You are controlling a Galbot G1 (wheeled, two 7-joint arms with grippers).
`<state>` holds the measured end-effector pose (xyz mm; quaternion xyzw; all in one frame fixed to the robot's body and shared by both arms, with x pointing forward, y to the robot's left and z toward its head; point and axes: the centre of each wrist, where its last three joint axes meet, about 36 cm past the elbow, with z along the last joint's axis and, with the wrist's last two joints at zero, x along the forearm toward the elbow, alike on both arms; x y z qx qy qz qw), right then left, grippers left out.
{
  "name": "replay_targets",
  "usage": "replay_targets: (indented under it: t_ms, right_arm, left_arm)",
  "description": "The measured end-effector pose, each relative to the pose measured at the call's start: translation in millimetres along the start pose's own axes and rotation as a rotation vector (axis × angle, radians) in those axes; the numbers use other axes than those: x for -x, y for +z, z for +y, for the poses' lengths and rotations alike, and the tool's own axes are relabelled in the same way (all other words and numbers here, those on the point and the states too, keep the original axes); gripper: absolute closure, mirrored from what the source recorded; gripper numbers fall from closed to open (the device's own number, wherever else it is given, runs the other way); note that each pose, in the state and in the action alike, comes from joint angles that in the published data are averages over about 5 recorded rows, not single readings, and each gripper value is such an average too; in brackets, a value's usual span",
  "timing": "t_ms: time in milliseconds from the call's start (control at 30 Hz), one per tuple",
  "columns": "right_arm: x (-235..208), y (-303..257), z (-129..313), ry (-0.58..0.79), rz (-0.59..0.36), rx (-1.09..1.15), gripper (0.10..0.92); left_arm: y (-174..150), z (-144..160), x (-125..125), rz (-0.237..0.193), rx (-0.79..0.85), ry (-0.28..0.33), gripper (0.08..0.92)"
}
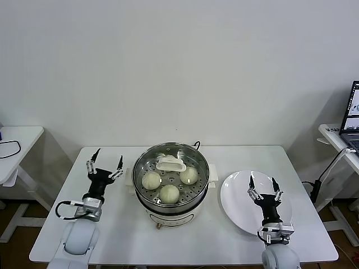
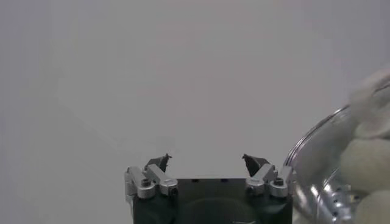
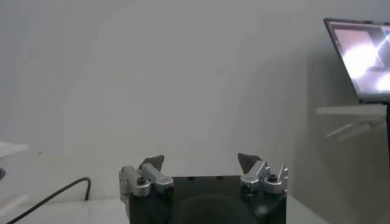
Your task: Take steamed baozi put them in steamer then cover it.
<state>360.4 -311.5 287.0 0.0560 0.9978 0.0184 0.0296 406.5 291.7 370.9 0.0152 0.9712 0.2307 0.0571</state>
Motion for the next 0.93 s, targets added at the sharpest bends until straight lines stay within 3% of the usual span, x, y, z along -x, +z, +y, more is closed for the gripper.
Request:
replay_targets:
  t_ms: [367, 933]
  right_arm:
    - [-10, 2, 3, -0.013, 0.02, 0.015, 0.2]
    - [-20, 5, 3, -0.019, 0.037, 0.002, 0.2]
  left_arm:
    - [42, 1, -22, -0.025, -0.106, -0.035, 0.177]
    - [51, -3, -36, -0.051, -0.147, -0.011, 0.177]
